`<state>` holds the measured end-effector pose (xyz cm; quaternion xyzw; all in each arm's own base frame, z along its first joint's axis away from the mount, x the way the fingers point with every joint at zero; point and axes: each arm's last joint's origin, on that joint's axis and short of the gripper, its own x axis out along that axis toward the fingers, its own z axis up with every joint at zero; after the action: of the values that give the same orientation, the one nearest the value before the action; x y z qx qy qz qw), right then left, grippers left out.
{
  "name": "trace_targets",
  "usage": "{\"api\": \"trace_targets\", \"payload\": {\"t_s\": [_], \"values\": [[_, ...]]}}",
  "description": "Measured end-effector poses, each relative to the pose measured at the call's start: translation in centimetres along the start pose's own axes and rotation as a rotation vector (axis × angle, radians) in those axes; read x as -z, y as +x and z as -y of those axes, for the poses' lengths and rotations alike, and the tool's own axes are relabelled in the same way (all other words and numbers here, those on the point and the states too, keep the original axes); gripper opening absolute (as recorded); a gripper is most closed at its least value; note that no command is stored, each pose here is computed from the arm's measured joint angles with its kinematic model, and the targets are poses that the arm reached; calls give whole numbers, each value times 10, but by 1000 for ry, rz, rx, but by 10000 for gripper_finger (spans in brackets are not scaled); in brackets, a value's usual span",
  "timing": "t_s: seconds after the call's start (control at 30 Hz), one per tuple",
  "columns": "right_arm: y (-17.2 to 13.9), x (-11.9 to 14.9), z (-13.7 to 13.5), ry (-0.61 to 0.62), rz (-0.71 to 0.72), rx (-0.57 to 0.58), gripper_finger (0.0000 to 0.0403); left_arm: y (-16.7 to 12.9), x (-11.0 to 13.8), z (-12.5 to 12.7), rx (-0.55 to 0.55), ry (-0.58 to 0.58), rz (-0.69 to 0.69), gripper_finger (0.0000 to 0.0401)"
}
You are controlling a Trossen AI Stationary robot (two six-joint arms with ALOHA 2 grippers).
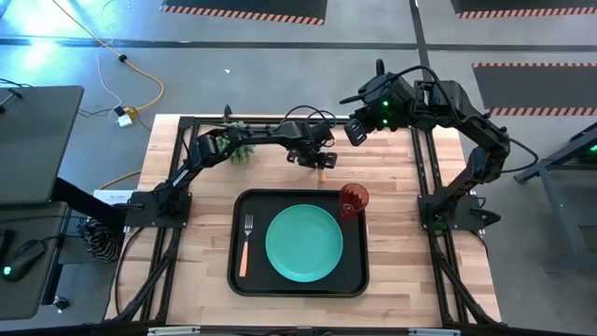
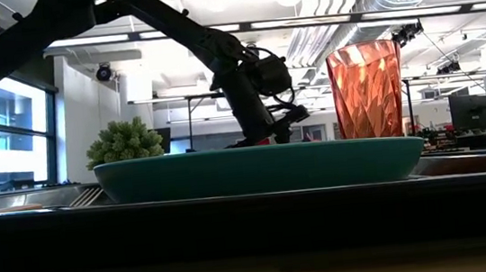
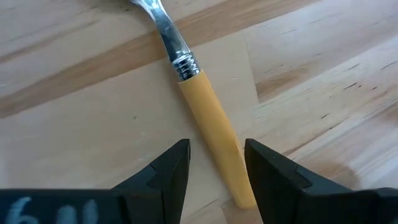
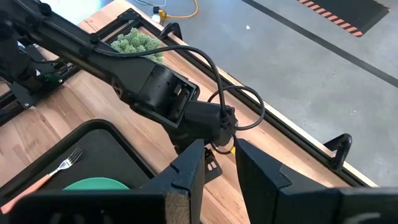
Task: Pick and place plate/cup/fork/spoon on tray
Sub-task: Put the yellow spoon on the black tray between the orange fork and blue plate
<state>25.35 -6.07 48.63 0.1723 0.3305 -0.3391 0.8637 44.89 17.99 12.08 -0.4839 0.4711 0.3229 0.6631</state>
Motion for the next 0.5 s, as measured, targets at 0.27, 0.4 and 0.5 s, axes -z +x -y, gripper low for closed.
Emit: {"api": "trace_targets", "payload": {"t_s": [0.27,0.4,0.5], "values": [[0,0,0,0,0,0,83,0,-1,-4,5,15,-41,113],[0,0,0,0,0,0,83,-6,-4,3,42,22,-27,110],[0,0,0,0,0,0,83,-8,-6,5,50,-10,-26,115]]}}
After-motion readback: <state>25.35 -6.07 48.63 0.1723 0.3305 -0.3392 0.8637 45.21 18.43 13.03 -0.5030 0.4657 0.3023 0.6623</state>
